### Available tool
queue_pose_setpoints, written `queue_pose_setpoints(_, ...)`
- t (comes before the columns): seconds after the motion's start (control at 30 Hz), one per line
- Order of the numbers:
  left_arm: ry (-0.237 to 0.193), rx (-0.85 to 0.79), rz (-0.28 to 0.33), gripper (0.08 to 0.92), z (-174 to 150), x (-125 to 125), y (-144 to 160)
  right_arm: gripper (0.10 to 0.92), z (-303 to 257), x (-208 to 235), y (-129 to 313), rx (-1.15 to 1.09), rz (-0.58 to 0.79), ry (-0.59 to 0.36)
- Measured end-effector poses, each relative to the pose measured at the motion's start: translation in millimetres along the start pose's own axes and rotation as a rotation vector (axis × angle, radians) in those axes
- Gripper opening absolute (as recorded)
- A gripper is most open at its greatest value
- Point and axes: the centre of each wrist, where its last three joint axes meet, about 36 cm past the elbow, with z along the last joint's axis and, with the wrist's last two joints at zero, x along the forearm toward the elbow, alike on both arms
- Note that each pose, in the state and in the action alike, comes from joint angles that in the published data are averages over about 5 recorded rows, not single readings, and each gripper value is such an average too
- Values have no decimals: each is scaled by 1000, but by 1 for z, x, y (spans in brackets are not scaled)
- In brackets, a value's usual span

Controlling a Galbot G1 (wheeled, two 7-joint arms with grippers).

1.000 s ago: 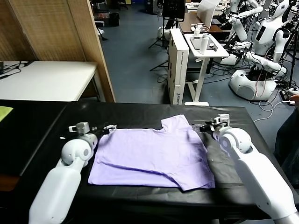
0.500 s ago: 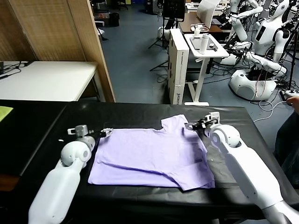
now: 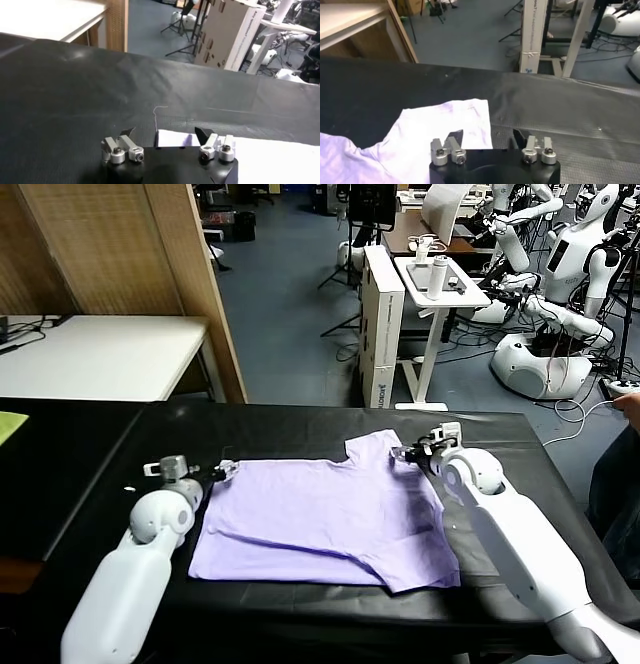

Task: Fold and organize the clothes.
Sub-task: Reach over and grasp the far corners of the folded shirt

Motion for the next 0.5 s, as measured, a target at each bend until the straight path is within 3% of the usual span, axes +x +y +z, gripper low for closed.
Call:
queue_pose_setpoints(0.33, 10, -1, 0, 721, 5, 0, 1, 279, 4, -2, -2, 3, 0, 8)
queue_pose_setpoints(0.5, 12, -2, 4, 597, 5, 0, 0, 152, 5, -2, -1, 11, -4, 3)
